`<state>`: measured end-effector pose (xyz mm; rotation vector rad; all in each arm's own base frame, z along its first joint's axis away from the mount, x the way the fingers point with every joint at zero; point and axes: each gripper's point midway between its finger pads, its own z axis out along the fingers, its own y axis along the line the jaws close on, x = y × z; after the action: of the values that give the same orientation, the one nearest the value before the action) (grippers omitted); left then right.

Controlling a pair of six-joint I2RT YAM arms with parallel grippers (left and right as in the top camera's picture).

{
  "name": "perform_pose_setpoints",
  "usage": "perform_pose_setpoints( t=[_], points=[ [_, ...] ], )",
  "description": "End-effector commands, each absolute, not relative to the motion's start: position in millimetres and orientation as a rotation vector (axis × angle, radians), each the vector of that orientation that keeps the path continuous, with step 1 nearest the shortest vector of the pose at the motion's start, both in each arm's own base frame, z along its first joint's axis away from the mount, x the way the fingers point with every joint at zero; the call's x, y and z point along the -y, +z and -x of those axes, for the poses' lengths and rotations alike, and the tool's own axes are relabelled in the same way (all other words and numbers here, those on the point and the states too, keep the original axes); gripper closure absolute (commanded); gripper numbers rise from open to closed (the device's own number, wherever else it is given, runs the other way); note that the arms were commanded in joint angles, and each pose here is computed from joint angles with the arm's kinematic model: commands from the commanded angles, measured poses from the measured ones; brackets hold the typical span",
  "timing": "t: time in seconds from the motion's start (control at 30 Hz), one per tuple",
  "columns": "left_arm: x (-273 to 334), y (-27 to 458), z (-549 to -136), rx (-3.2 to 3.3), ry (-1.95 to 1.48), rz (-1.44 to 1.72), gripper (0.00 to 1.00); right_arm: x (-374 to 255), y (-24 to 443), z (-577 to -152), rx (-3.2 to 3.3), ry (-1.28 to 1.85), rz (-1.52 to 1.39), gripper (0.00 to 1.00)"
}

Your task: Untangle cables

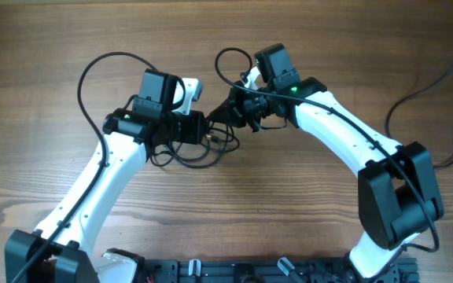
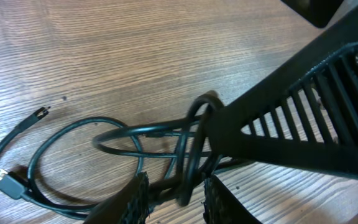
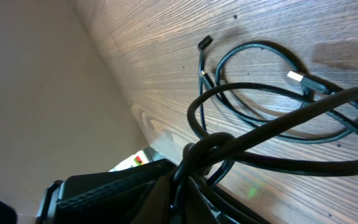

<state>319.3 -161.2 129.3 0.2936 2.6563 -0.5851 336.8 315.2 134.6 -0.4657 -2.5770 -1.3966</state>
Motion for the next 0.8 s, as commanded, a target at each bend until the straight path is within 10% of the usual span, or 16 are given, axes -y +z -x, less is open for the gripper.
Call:
perform_pose_setpoints(
  t=[0.0, 0.2, 0.77],
  points=[
    [164, 117, -318, -2.69, -0.583, -0.29, 0.68, -319, 141, -332, 2.552, -1.425, 0.421, 0.96],
    [152, 103, -326, -2.718, -0.482, -0.256, 0.95, -320, 143, -330, 2.547, -1.441, 0.38, 0.96],
    [104, 87, -311, -2.85, -0.277, -0.118, 0.96, -304, 147, -342, 2.531, -1.49, 0.393, 0.96]
  ],
)
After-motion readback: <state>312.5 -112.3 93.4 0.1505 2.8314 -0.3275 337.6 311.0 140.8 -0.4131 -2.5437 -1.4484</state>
